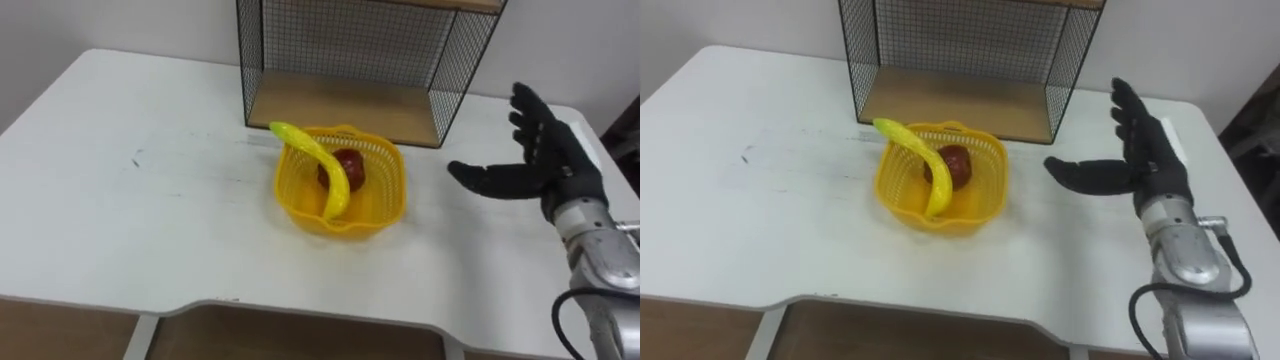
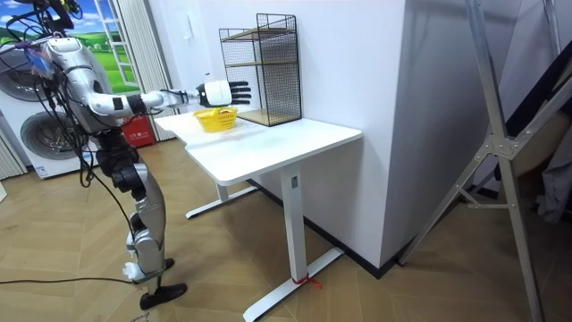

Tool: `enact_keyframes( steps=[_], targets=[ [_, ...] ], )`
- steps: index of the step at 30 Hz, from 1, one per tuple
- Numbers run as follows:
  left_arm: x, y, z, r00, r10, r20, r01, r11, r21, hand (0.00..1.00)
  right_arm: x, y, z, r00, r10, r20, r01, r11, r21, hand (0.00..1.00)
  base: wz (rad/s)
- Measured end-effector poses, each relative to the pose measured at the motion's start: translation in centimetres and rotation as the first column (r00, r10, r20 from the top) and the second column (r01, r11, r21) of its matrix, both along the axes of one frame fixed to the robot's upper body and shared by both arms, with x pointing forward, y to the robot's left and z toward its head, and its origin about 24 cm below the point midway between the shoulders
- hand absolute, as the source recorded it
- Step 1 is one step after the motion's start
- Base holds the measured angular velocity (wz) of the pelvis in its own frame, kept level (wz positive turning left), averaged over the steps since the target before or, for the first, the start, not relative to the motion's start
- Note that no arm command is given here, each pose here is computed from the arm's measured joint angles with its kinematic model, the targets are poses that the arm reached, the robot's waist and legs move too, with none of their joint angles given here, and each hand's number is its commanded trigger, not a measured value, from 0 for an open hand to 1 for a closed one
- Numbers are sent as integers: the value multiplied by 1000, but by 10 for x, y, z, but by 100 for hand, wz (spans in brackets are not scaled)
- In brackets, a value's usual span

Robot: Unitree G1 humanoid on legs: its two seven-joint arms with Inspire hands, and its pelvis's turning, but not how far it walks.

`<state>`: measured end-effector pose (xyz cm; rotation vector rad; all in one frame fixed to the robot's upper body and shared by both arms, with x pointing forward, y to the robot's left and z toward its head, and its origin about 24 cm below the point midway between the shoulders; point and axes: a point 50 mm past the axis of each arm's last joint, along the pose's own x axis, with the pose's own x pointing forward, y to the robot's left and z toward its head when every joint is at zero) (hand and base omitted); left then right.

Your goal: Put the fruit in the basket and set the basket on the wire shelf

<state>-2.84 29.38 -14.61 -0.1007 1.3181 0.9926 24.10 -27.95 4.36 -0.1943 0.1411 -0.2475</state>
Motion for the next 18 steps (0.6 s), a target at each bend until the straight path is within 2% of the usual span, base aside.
enact_keyframes(
  steps=[2,5,7,9,13,16,18],
  targets=[
    [0,12,8,989,139,50,-143,986,87,0,-11,-9,-6,997,-71,-21,71,997,15,0,0],
    [1,30,24,935,323,145,-349,910,224,0,-23,-21,-12,984,-172,-42,173,985,9,0,-7],
    [12,42,37,913,353,202,-402,862,308,0,-30,-27,-13,970,-238,-44,238,971,-1,0,3],
    [32,56,61,889,334,315,-446,791,419,0,-40,-32,-19,952,-300,-61,300,954,-20,0,5],
    [67,67,97,836,280,472,-519,683,514,0,-59,-39,-29,916,-390,-94,389,921,-22,0,-1],
    [85,73,132,820,173,545,-532,580,617,0,-69,-38,-37,898,-422,-123,423,906,-23,0,-5],
    [98,74,164,787,71,613,-565,482,670,0,-76,-39,-41,892,-429,-143,429,903,-32,0,-5]
  ],
)
